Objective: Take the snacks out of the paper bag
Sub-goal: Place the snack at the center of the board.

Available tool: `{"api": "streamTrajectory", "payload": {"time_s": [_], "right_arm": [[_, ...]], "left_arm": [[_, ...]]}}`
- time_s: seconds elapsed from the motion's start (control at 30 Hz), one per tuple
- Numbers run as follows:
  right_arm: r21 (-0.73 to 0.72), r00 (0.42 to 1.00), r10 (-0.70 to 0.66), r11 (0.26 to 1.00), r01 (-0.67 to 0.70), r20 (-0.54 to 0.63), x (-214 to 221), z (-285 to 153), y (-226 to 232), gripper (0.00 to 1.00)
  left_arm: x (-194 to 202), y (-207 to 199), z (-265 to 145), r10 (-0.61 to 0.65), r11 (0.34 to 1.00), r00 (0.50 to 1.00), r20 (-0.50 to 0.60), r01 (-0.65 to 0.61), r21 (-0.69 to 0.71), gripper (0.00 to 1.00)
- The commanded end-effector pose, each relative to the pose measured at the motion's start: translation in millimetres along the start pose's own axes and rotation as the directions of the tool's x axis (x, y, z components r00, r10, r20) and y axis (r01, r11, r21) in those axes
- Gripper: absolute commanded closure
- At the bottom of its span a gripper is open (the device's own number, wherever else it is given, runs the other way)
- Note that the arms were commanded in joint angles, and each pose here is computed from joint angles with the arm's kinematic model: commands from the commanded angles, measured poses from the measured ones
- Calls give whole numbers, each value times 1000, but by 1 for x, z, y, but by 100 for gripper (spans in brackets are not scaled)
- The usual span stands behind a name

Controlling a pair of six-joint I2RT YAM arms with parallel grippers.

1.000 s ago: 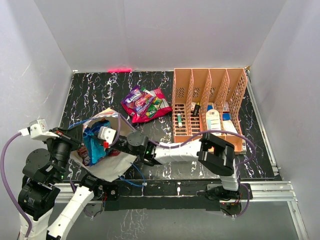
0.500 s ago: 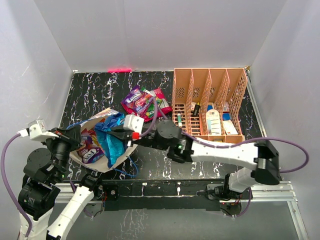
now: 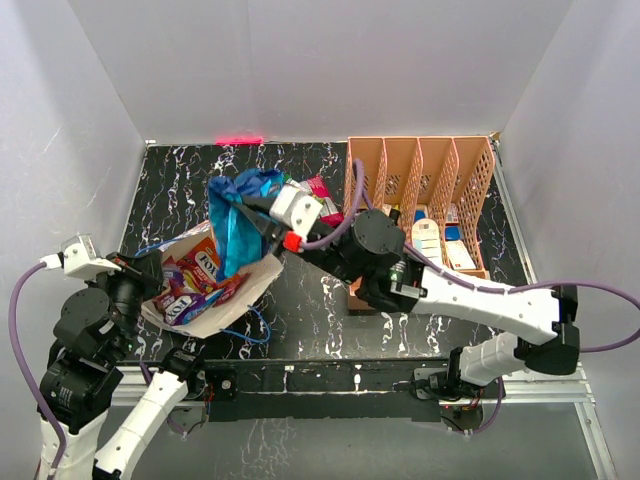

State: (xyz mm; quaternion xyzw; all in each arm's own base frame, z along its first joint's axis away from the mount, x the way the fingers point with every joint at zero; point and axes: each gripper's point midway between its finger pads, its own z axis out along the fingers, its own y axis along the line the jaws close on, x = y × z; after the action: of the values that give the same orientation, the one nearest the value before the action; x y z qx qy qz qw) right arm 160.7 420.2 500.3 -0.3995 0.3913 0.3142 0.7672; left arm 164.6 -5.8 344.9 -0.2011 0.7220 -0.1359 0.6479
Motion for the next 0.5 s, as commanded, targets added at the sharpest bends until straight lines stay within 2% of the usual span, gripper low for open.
{"api": "streamTrajectory", "payload": {"time_s": [0.0, 0.17, 0.27, 0.47], "right_arm": [[299, 978, -183, 943, 145, 102, -67, 12, -86, 93], [342, 982, -184, 926, 159, 40, -27, 34, -132, 93], [370, 983, -179, 911, 179, -36, 13, 44, -168, 93], [357, 947, -169, 896, 263, -273, 132, 55, -202, 93]], "left_arm": [[-10, -1, -3, -12, 1000, 1000, 19, 12, -12, 100], [-14, 1, -6, -10, 1000, 1000, 23, 10, -19, 100], [-16, 1, -8, -7, 1000, 1000, 24, 7, -22, 100], [-19, 1, -9, -6, 1000, 1000, 30, 7, -23, 100]]}}
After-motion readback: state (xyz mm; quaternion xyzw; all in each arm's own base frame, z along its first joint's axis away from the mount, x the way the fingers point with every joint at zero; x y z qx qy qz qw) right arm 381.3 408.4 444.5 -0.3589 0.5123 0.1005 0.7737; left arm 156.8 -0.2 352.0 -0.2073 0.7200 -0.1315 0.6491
